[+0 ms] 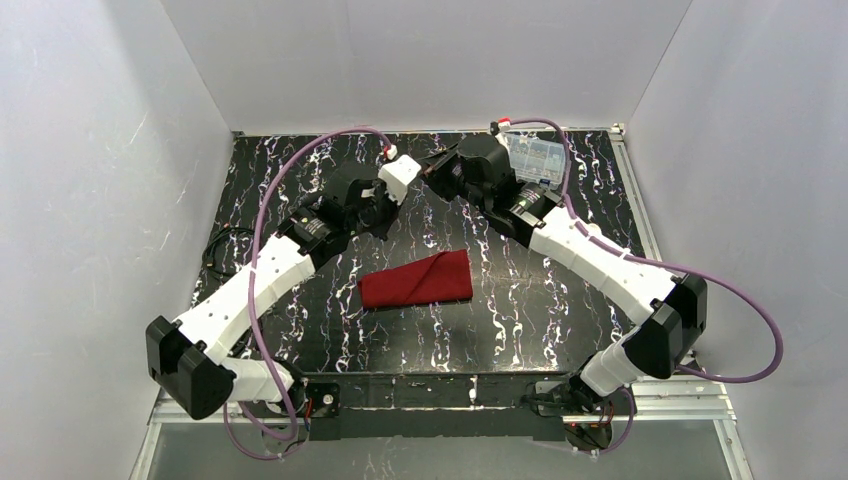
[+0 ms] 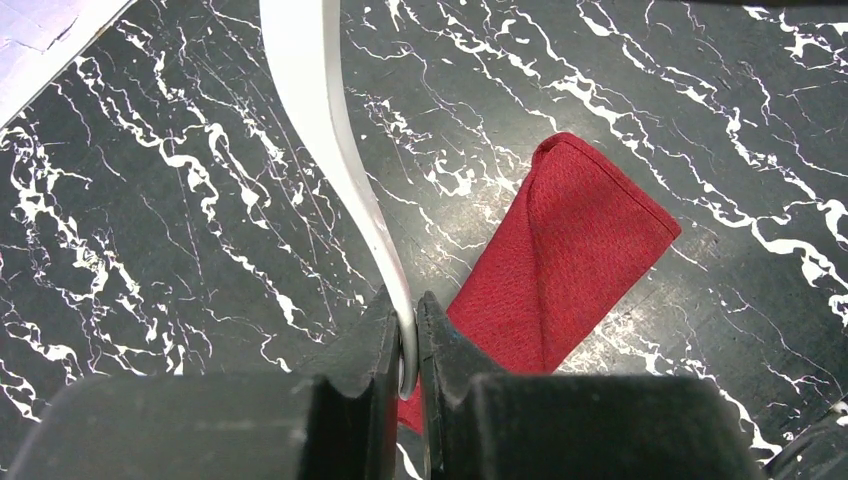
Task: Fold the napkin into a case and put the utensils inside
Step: Pass from the right arm to the left, then pass from the left arm to the right
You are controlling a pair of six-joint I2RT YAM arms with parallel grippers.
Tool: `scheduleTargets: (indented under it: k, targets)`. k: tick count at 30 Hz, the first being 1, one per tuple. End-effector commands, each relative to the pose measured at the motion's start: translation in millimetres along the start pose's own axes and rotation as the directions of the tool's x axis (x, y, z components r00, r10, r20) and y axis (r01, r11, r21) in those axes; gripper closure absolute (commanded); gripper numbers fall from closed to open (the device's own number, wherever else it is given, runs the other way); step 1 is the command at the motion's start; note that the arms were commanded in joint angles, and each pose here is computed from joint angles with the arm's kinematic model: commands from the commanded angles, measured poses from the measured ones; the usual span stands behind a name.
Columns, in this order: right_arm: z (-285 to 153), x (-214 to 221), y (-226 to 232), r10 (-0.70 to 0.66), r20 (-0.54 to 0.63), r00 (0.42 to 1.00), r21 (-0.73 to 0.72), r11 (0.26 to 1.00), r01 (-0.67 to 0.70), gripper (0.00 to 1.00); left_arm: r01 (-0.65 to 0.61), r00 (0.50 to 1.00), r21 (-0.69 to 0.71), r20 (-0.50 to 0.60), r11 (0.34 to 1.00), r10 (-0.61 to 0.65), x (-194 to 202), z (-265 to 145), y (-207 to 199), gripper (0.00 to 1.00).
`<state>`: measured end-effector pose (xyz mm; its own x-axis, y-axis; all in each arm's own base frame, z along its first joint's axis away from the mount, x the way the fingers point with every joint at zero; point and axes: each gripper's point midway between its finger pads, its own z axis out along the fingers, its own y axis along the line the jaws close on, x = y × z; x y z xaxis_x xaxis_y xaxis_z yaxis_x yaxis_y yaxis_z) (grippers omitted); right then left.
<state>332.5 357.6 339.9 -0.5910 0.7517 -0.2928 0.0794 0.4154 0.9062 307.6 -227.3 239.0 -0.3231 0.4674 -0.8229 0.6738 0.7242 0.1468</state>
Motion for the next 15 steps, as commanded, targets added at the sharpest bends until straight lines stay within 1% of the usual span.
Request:
scheduleTargets:
  k: [1,3,5,7,8,9,10,11,12,13,15]
  targets:
    - [-12,9,25,-0.054,-0.054,0.997,-0.095,0.994,0.049,0.85,-0.048,0.994,0.107,0.107,0.993,0.036,-24,-27,-21,1.0]
    - [-13,11,24,-0.119,-0.083,0.989,-0.113,0.988,0.109,0.72,-0.039,0.991,0.178,0.136,0.983,0.014,-26,-37,-32,1.0]
    - [-17,15,26,-0.197,-0.138,0.971,-0.169,0.97,0.173,0.61,0.024,0.984,0.3,0.163,0.954,-0.076,-29,-52,-47,1.0]
    - [-26,14,25,-0.277,-0.194,0.941,-0.227,0.946,0.231,0.53,0.089,0.98,0.415,0.127,0.906,-0.155,-27,-65,-61,1.0]
    - [-32,13,25,-0.334,-0.207,0.92,-0.267,0.924,0.275,0.5,0.113,0.98,0.455,0.093,0.883,-0.174,-22,-69,-66,1.0]
    - [-38,8,24,-0.376,-0.208,0.903,-0.296,0.904,0.309,0.44,0.131,0.98,0.501,0.064,0.855,-0.188,-17,-72,-71,1.0]
    - [-47,7,25,-0.444,-0.215,0.87,-0.353,0.866,0.354,0.37,0.149,0.978,0.535,0.043,0.831,-0.203,-14,-76,-73,1.0]
    - [-55,2,29,-0.502,-0.208,0.84,-0.407,0.825,0.392,0.31,0.251,0.958,0.563,-0.027,0.787,-0.286,-11,-80,-78,1.0]
    - [-66,2,35,-0.57,-0.195,0.798,-0.485,0.764,0.426,0.25,0.302,0.943,0.585,-0.068,0.753,-0.325,-7,-83,-81,1.0]
    - [-79,5,43,-0.642,-0.179,0.746,-0.577,0.682,0.449,0.22,0.338,0.931,0.602,-0.099,0.724,-0.351,-4,-86,-84,1.0]
    - [-100,9,47,-0.748,-0.156,0.645,-0.688,0.55,0.473,0.17,0.407,0.901,0.629,-0.159,0.663,-0.403,1,-90,-87,1.0]
